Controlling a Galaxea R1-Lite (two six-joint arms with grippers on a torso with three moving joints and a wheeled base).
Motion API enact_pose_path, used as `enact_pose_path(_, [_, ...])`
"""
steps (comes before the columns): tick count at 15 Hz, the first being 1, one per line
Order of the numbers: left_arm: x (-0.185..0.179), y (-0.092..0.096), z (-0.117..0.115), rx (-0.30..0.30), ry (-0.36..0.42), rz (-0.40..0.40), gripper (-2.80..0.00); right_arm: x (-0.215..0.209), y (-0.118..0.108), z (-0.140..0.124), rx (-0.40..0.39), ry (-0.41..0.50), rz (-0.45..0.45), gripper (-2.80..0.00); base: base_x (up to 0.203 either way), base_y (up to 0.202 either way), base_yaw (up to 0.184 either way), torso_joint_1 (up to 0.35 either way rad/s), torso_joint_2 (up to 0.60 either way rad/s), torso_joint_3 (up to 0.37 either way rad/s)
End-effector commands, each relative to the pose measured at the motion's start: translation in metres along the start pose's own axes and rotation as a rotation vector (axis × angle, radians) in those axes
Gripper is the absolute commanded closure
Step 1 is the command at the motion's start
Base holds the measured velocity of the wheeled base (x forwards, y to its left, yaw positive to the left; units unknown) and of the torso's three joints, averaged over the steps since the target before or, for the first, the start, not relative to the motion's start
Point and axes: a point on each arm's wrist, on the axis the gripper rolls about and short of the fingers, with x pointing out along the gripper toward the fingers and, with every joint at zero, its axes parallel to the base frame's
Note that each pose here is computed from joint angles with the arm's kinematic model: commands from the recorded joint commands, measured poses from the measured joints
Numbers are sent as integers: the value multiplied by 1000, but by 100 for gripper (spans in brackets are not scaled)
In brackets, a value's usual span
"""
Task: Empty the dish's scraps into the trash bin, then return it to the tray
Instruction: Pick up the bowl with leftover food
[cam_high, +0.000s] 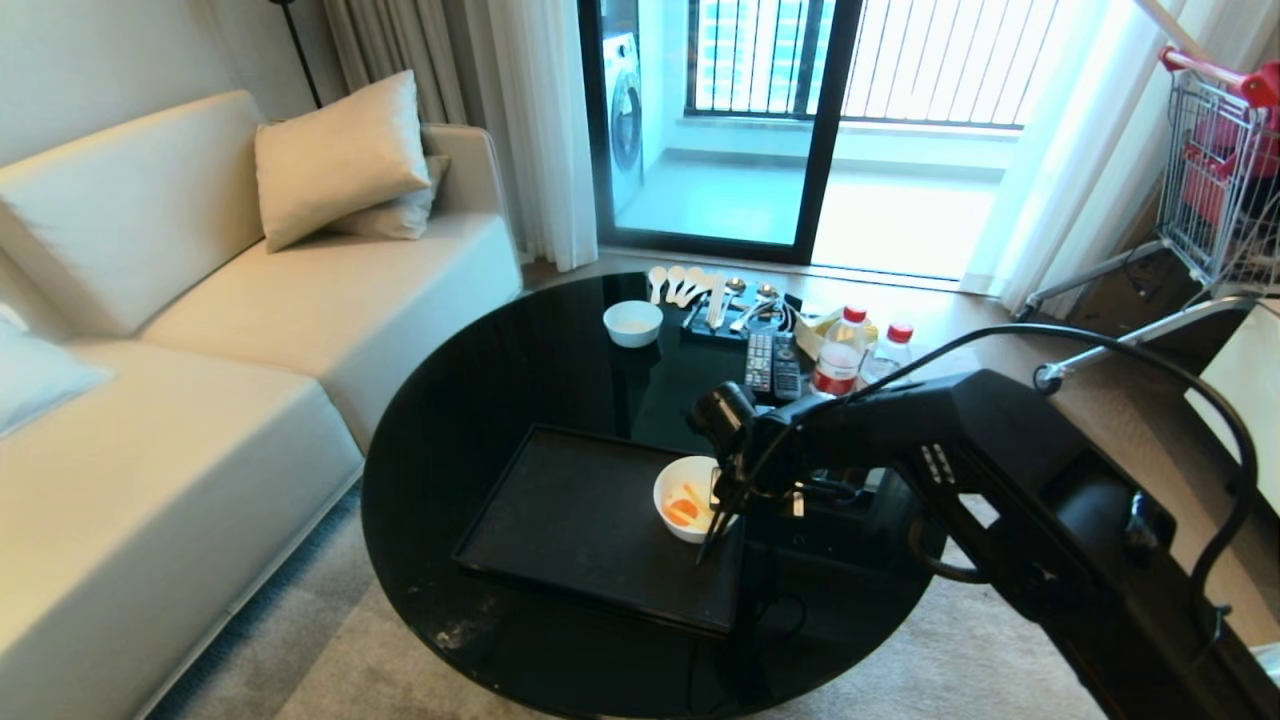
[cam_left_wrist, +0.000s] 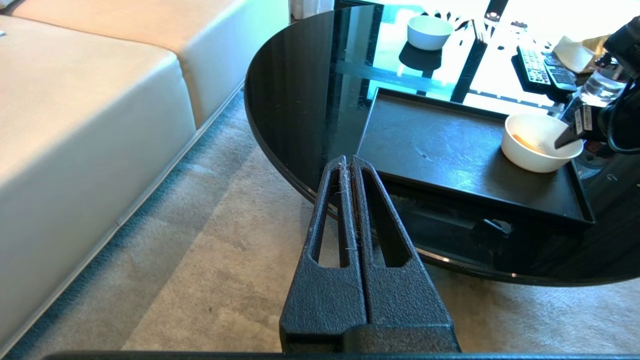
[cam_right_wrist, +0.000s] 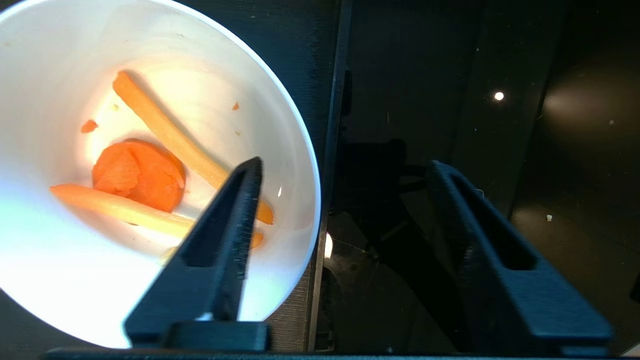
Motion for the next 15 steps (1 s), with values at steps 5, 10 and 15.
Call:
enact_pose_path(5, [0,0,0,-2,-1,1,0,2,1,-8,-21,39,-25,0,0,0,0,0,0,0])
enact_pose_path(10, [0,0,0,-2,-1,1,0,-2,8,-15,-37,33,-27,0,0,0,0,0,0,0])
enact_pose_path(15, [0,0,0,-2,-1,1,0,-16,11,-9,-31,13,-4,0,0,0,0,0,0,0])
